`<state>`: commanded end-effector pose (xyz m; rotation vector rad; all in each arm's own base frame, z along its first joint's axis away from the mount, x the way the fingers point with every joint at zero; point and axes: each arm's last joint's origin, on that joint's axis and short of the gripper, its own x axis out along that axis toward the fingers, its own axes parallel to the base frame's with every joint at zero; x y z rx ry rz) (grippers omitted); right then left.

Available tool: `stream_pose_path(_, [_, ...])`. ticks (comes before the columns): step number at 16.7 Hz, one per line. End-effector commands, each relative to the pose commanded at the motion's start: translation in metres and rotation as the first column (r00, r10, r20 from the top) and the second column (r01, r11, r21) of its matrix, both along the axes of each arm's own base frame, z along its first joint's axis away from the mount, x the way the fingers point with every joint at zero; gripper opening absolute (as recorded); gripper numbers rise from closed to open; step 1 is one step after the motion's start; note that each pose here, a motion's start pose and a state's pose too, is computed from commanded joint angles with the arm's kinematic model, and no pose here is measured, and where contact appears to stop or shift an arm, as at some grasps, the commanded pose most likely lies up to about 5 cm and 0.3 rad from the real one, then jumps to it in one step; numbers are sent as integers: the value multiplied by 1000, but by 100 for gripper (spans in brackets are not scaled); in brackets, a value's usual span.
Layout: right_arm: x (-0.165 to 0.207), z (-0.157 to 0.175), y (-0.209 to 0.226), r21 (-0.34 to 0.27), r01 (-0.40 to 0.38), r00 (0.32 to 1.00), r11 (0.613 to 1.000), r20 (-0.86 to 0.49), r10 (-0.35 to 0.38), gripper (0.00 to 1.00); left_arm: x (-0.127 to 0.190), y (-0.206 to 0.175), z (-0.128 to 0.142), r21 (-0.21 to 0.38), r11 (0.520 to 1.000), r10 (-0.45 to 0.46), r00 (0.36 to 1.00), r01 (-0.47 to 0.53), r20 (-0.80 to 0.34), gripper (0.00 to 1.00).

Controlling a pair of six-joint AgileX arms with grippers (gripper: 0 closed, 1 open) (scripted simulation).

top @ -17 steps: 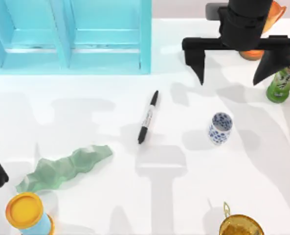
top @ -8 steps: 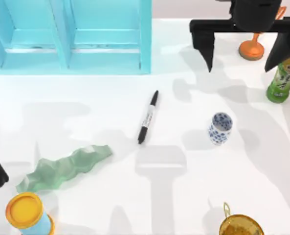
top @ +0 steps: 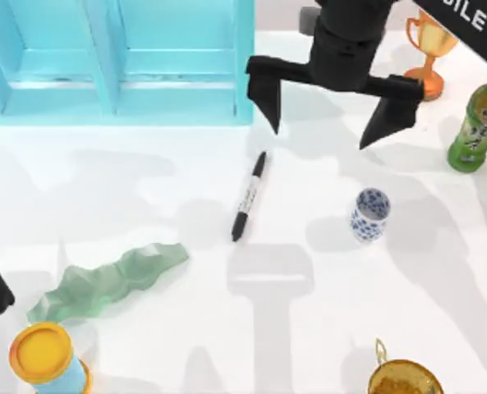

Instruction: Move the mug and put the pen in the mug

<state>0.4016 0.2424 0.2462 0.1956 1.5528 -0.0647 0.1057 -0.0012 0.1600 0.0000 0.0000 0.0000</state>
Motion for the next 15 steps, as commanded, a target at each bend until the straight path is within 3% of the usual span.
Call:
stream_pose_path(5, [8, -58, 48, 72, 104, 994, 992, 2, -105, 100, 0, 0, 0, 0, 1000, 0, 1000, 0, 0, 100])
stream_pose_path(11, [9, -63, 50, 74, 114, 993, 991, 0, -115, 100, 0, 0, 0, 0, 1000, 0, 1000, 0, 0, 100])
stream_pose_path(15, [12, -99, 58, 76, 111, 994, 991, 0, -111, 100, 0, 0, 0, 0, 1000, 0, 1000, 0, 0, 100])
